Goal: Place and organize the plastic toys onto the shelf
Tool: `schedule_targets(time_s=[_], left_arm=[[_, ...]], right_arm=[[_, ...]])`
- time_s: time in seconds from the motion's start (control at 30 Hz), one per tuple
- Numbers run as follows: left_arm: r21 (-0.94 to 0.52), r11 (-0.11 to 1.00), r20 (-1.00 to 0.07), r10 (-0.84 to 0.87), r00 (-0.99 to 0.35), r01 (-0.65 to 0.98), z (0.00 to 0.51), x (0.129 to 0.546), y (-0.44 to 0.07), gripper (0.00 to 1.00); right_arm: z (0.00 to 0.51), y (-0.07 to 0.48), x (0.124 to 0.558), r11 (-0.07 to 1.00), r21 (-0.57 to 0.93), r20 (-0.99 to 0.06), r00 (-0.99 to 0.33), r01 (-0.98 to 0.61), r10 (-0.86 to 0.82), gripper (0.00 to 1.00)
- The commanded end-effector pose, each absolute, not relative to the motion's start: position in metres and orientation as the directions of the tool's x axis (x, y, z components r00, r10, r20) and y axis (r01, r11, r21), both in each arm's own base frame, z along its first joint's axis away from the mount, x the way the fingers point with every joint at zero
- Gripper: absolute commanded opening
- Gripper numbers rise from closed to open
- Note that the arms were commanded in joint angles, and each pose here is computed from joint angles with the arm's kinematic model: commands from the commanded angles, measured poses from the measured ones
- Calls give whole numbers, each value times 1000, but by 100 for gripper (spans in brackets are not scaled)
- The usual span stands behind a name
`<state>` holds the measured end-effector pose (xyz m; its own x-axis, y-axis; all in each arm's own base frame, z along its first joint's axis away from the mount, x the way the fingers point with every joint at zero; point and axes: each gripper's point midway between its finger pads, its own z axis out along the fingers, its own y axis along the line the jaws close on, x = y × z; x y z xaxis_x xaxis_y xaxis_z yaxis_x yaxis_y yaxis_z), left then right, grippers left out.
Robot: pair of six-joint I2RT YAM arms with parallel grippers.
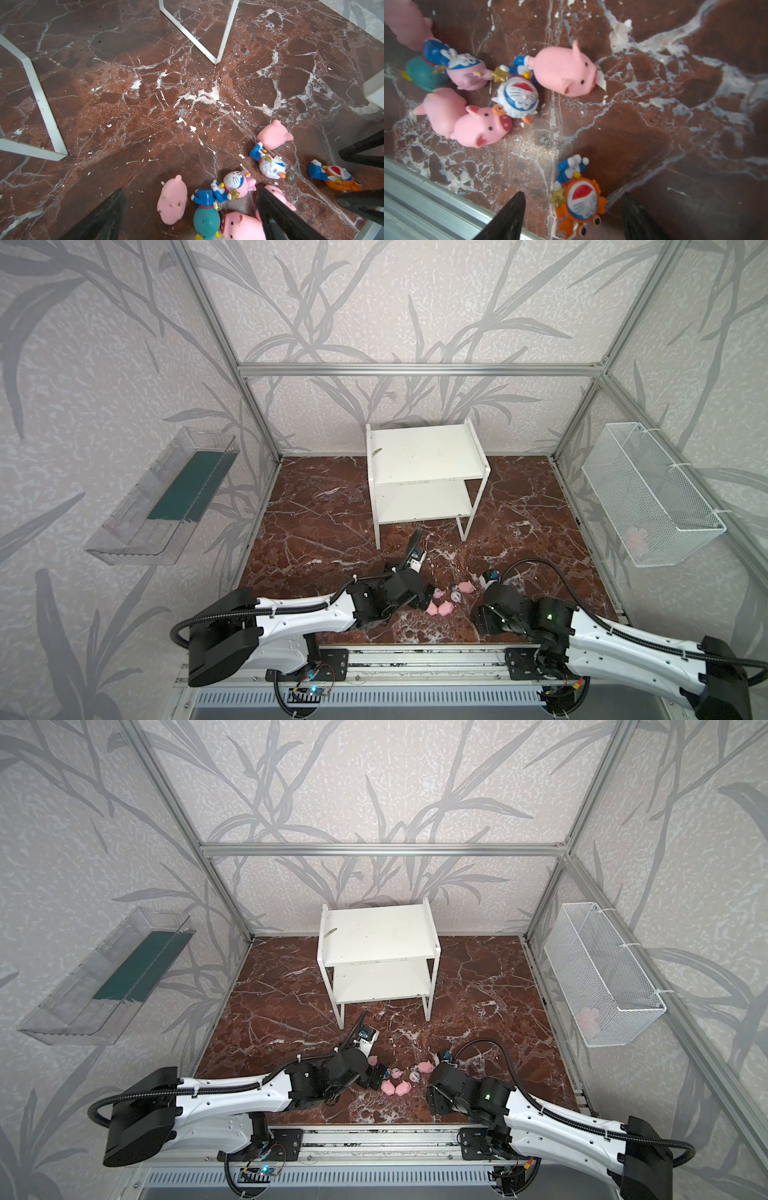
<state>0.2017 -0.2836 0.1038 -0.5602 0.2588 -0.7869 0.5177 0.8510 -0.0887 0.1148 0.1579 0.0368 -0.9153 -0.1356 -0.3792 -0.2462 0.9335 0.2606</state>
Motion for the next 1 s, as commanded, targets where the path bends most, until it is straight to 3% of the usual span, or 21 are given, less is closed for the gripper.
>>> schedule_targets(time_s=[0.0, 0.3, 0.6, 0.97], left_arm=[[-99, 845, -805, 242, -541, 525, 115, 204, -292, 99], [-87, 853, -812, 239, -533, 515, 119, 200, -283, 99], [-89, 859, -824, 221, -521, 504, 123, 200, -276, 99], [-85, 849, -819, 239, -522, 522, 120, 201, -287, 99]], right_arm=[[54, 180, 126, 905, 278, -429, -884, -322, -182, 77], [44, 206, 136, 860, 297, -379, -878, -415, -293, 81], [42, 230, 108, 764, 386, -283, -855, -517, -435, 74], [43, 200, 72, 763, 430, -215, -876, -482, -433, 72]])
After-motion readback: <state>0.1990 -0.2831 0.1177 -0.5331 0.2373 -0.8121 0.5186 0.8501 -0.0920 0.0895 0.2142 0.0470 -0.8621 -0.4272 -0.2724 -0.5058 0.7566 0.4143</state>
